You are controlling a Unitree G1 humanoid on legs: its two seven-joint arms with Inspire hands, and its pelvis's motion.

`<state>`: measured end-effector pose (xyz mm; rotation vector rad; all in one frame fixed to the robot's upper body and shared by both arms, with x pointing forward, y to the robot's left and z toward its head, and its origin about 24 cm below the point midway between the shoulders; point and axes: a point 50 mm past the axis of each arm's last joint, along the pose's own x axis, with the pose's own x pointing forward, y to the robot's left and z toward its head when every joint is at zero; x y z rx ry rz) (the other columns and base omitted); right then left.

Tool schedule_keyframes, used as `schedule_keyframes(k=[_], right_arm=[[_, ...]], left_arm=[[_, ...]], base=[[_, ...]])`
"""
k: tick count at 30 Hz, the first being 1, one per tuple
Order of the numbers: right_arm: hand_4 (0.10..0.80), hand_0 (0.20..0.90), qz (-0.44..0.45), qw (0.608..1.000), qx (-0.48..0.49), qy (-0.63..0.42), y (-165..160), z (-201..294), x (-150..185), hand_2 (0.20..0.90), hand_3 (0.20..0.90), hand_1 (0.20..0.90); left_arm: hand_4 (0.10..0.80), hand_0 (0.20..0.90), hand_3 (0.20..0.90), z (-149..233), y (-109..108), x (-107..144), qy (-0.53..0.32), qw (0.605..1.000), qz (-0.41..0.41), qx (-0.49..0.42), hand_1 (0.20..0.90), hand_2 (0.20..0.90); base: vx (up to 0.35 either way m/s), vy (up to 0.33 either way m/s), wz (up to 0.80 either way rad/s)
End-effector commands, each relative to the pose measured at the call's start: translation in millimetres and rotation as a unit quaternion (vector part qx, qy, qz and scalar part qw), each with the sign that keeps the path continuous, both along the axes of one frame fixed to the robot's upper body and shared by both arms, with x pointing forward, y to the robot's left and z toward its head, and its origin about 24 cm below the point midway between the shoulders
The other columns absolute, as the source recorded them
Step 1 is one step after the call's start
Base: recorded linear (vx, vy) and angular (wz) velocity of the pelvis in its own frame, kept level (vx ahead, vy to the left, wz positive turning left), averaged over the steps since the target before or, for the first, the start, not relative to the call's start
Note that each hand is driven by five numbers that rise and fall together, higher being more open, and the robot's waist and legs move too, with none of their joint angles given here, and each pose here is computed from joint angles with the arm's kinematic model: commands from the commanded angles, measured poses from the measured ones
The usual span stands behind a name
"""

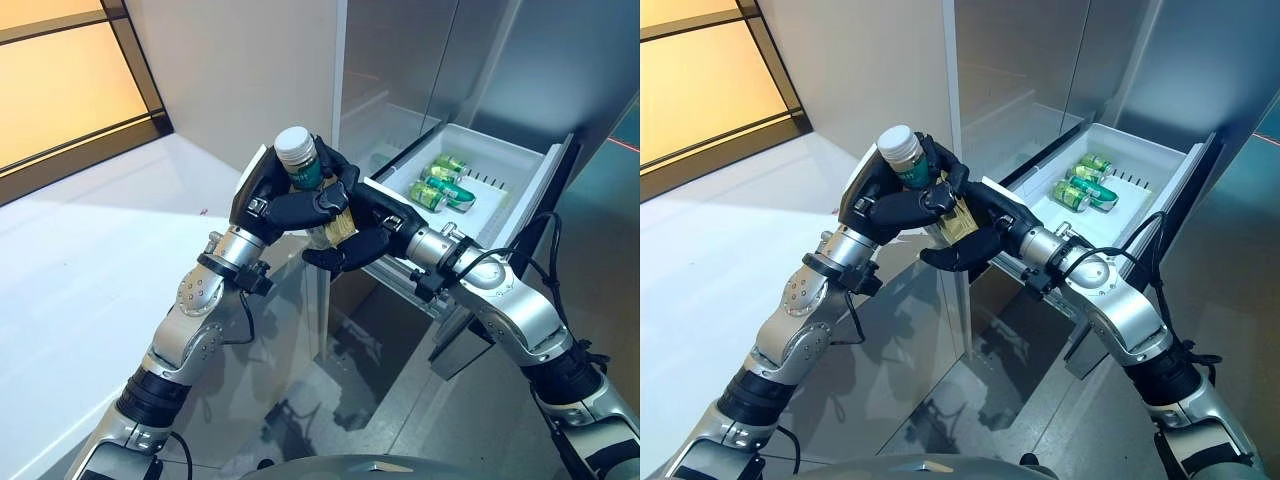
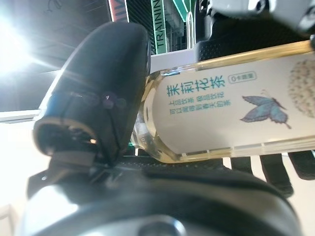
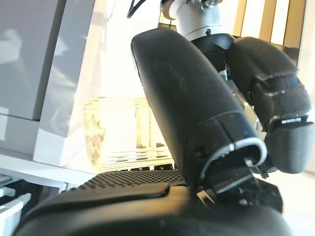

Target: Put drinks into fridge and close the fridge

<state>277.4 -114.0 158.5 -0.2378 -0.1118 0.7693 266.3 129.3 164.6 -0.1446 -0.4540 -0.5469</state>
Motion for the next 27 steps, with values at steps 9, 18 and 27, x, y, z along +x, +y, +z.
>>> schedule_keyframes(k=[9, 18, 27], right_arm=[[0.1, 0.3, 0.008, 0.99, 0.074, -0.12, 21.1, 52.6, 5.8, 0.3, 0.2, 0.3], [0.1, 0.3, -0.17, 0.959, 0.026, -0.225, -11.2, 68.3, 25.1, 0.3, 0.2, 0.3], [0.1, 0.3, -0.407, 0.806, -0.081, -0.422, -69.8, 107.4, 31.8, 0.3, 0.2, 0.3]], left_arm=[[0.1, 0.3, 0.2, 88.6, -16.7, -15.8, -0.241, 0.963, -0.074, -0.1, 0.3, 0.3], [0.8, 0.9, 0.9, 101.3, -14.9, -26.7, -0.281, 0.94, -0.078, -0.179, 0.9, 0.9], [0.8, 0.9, 0.9, 94.1, -20.6, -26.3, -0.214, 0.943, -0.135, -0.216, 0.9, 0.9]], base=[[0.0, 0.0, 0.0], [0.004, 0.0, 0.0], [0.0, 0.0, 0.0]])
